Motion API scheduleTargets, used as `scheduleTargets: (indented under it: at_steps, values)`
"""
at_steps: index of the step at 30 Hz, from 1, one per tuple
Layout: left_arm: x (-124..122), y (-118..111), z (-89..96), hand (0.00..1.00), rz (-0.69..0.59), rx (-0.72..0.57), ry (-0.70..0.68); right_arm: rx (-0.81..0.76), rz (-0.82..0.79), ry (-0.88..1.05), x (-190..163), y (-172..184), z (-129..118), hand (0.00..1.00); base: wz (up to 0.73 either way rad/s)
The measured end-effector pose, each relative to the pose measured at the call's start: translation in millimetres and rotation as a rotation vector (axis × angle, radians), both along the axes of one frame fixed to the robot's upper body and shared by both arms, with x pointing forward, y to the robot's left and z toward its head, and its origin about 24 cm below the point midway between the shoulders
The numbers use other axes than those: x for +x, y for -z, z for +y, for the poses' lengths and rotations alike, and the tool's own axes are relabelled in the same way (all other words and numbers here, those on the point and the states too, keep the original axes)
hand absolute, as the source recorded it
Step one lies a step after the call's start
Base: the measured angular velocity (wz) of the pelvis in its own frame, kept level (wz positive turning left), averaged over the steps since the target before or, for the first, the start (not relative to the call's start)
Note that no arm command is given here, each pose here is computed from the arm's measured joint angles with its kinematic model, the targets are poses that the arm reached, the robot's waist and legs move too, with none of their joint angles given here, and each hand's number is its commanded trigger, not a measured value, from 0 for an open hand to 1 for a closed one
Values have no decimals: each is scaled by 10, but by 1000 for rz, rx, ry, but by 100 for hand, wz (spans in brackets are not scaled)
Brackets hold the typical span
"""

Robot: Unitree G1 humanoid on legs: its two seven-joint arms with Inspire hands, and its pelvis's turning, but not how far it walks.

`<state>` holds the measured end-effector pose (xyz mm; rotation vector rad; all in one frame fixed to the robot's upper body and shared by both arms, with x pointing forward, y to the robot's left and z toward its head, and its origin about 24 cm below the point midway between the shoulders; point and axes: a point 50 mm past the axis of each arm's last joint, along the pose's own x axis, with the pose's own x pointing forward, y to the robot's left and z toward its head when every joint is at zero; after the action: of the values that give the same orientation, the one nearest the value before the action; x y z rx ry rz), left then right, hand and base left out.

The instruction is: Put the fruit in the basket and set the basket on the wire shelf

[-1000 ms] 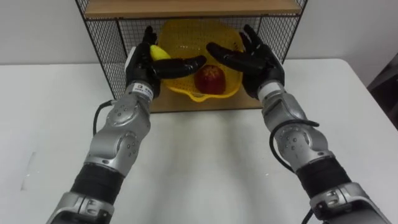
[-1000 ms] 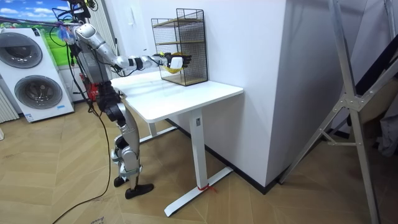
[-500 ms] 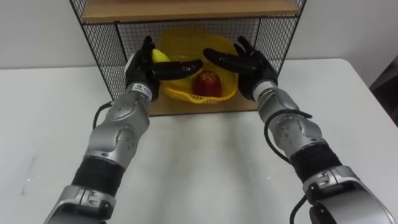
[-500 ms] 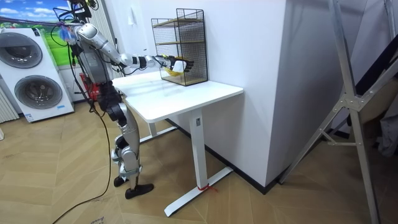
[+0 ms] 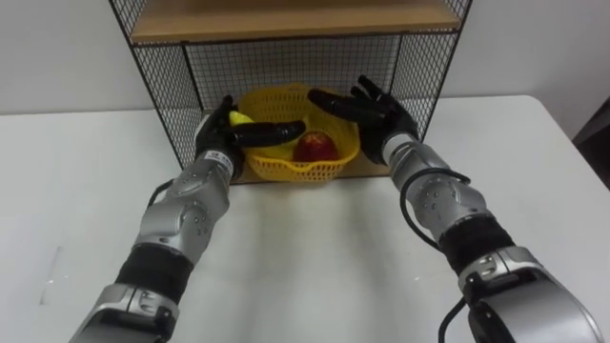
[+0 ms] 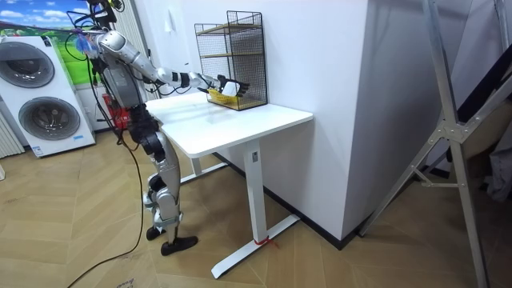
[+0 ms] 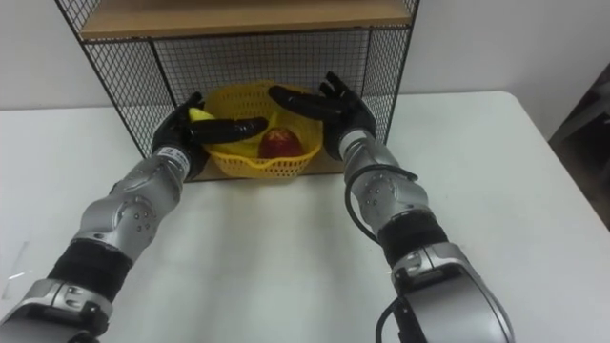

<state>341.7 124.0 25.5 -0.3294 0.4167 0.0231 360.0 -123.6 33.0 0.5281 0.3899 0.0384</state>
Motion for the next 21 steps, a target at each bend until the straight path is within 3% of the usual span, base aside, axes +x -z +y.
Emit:
scheduleTargets:
  at_steps: [21]
  values:
    - [2,-4,10,0,-4,3,3,2,14,-2,-21,50,-18,0,1]
